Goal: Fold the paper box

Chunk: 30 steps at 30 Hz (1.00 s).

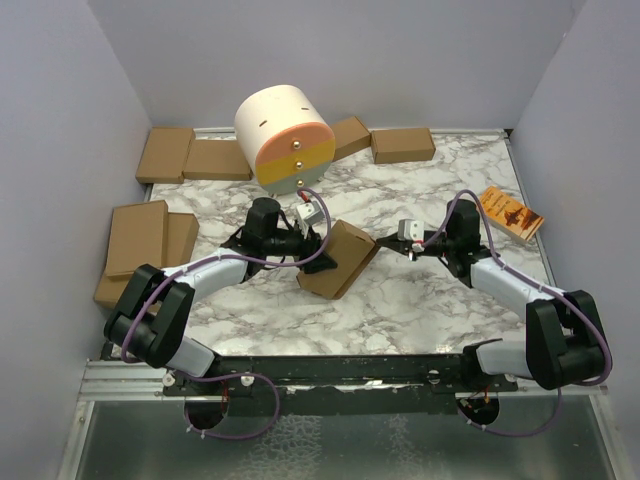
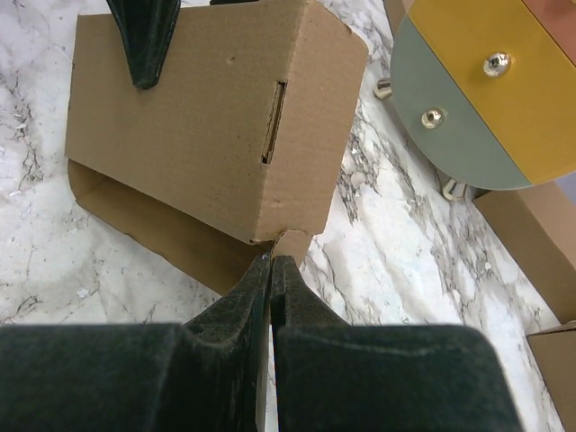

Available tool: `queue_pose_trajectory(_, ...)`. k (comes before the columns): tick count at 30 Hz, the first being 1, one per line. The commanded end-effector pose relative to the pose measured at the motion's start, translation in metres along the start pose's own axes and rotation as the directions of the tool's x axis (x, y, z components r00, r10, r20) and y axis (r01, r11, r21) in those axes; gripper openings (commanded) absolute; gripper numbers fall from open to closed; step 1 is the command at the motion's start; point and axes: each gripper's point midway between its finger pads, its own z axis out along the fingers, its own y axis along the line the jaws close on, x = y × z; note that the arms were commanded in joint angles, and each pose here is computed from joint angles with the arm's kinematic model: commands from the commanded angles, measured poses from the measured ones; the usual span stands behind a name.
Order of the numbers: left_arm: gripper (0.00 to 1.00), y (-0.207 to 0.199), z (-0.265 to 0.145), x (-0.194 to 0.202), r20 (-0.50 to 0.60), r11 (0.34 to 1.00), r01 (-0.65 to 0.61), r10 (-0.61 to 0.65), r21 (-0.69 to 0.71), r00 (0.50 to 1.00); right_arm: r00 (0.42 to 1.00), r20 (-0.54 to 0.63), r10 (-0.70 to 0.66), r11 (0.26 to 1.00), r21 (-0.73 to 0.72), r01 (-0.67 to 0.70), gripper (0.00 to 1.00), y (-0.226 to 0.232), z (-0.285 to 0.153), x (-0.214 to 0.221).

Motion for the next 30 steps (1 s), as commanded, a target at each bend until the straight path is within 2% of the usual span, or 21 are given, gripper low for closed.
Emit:
queue_pose_trajectory(1,0.25,0.016,-0.003,0.0,0.01,0.996,-0.035,0.036,-0.078,0.999,0.999,-0.018,0.039,0.999,-0.032,-0.039,0.01,0.017,0.0,0.006)
queue_pose_trajectory(30,0.25,0.015,-0.005,-0.001,0.017,0.996,-0.038,0.04,-0.076,0.999,0.998,-0.046,-0.039,0.997,-0.065,0.036,0.01,0.031,-0.004,0.016)
